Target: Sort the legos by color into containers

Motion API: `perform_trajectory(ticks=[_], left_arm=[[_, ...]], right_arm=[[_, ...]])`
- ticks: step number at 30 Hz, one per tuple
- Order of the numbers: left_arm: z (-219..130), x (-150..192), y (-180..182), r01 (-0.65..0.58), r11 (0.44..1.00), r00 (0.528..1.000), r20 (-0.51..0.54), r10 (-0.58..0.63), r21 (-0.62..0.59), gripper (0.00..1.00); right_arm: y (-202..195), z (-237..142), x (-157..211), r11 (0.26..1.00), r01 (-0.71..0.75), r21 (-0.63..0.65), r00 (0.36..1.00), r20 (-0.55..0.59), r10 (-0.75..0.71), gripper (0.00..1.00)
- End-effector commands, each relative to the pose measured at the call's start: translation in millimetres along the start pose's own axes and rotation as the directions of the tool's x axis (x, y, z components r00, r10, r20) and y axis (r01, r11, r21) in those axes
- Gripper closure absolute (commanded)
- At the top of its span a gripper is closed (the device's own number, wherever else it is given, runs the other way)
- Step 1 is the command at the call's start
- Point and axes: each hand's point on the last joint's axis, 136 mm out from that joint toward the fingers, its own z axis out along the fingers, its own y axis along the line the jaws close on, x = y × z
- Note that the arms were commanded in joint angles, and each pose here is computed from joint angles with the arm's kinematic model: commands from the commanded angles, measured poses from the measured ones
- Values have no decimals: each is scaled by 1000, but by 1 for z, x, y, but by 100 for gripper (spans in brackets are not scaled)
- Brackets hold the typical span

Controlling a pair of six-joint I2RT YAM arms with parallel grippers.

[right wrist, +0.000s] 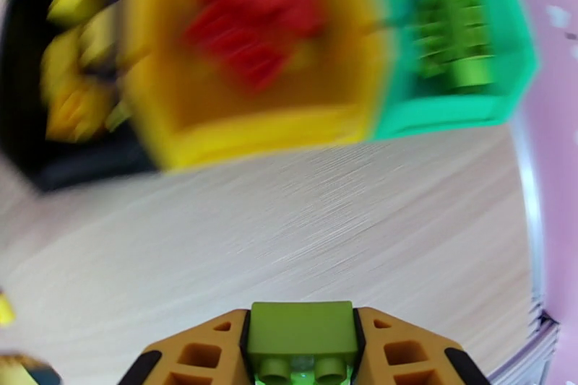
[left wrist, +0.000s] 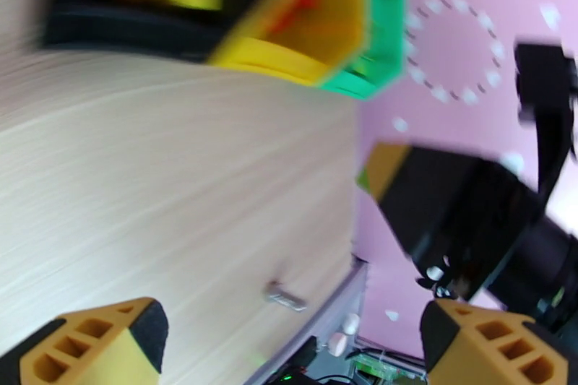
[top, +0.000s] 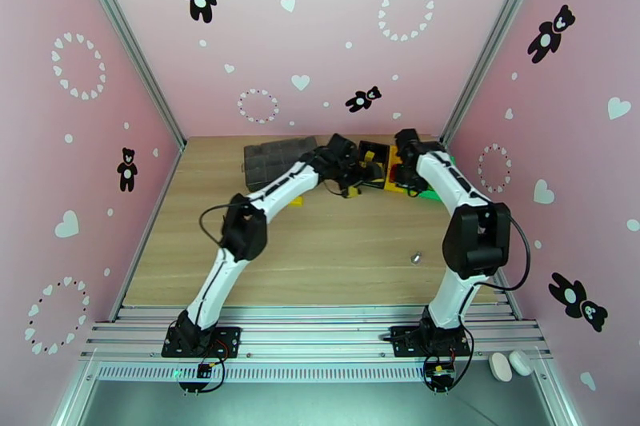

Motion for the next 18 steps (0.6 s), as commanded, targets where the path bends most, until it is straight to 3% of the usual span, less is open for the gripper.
perform_trajectory(ticks=[1, 8, 18], left_arm=[[21, 10, -7, 60, 997, 995, -83, -56, 50, 2], [43, -1, 4, 138, 987, 989, -69, -133, 78, 2], [37, -4, 16, 136, 991, 991, -16, -136, 12, 2]], right_arm=[[-31, 11, -21, 996, -5, 85, 1000, 10, 4, 73], [-65, 40, -51, 990, -46, 130, 999, -10, 47, 73], [-69, 69, -84, 993, -58, 108, 998, -17, 60, 68]])
